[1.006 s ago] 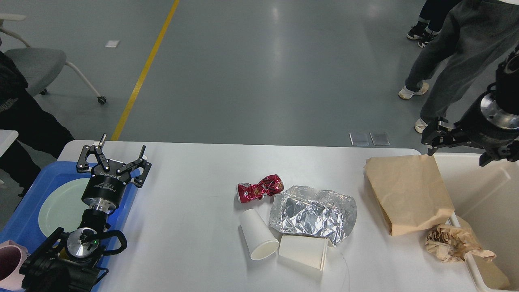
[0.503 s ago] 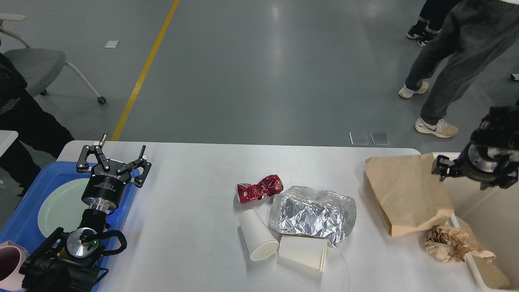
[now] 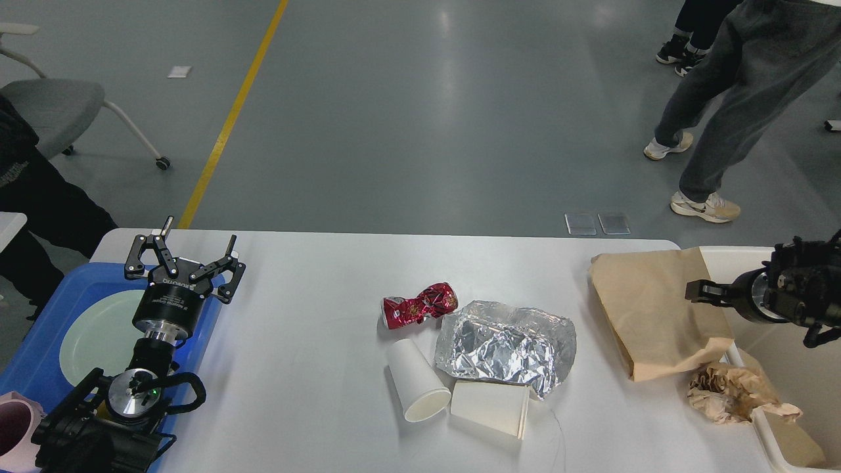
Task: Tidy desktop
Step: 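Lower the right gripper onto the crumpled brown paper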
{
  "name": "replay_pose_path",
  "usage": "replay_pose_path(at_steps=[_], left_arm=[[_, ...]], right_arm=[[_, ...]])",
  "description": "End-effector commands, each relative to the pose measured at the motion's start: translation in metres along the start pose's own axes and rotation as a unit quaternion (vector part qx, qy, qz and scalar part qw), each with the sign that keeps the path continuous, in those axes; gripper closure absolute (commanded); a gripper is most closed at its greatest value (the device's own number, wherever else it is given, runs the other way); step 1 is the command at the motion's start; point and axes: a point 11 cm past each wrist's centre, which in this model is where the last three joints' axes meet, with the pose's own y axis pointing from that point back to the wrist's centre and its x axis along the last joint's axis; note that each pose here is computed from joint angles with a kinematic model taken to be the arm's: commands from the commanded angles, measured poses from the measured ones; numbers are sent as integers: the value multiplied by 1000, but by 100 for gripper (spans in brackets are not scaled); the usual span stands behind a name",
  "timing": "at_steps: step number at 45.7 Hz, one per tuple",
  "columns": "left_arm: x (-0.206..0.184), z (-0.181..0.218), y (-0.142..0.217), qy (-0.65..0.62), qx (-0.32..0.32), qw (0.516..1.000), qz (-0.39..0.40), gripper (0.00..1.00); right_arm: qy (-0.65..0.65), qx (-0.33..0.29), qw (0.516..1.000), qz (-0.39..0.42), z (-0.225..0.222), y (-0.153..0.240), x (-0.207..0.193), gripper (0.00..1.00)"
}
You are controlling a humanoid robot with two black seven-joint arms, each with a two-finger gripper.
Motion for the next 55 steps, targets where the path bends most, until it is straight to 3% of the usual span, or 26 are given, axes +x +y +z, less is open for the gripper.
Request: replay_pose_path(at_steps=[1,25,27,34,37,55], left_arm=[[0,0,0,0,-1,1000,0,4],[0,0,0,0,0,1000,0,4],[0,0,0,0,-1,1000,0,4],[0,0,0,0,0,1000,0,4],[0,0,0,0,0,1000,0,4],[0,0,0,0,0,1000,0,4]], right_arm=[[-1,6,1000,-5,-5,-2,-6,9],[14,39,999,-18,-49,-26,-58,11],[16,41,999,-22,-52,-27,-62,20],[19,42,998,-41,-57,-29,-77,85],[19,41,998,-43,-57,-29,-77,100],[-31,21,998,-52,-57,-29,-85,100]])
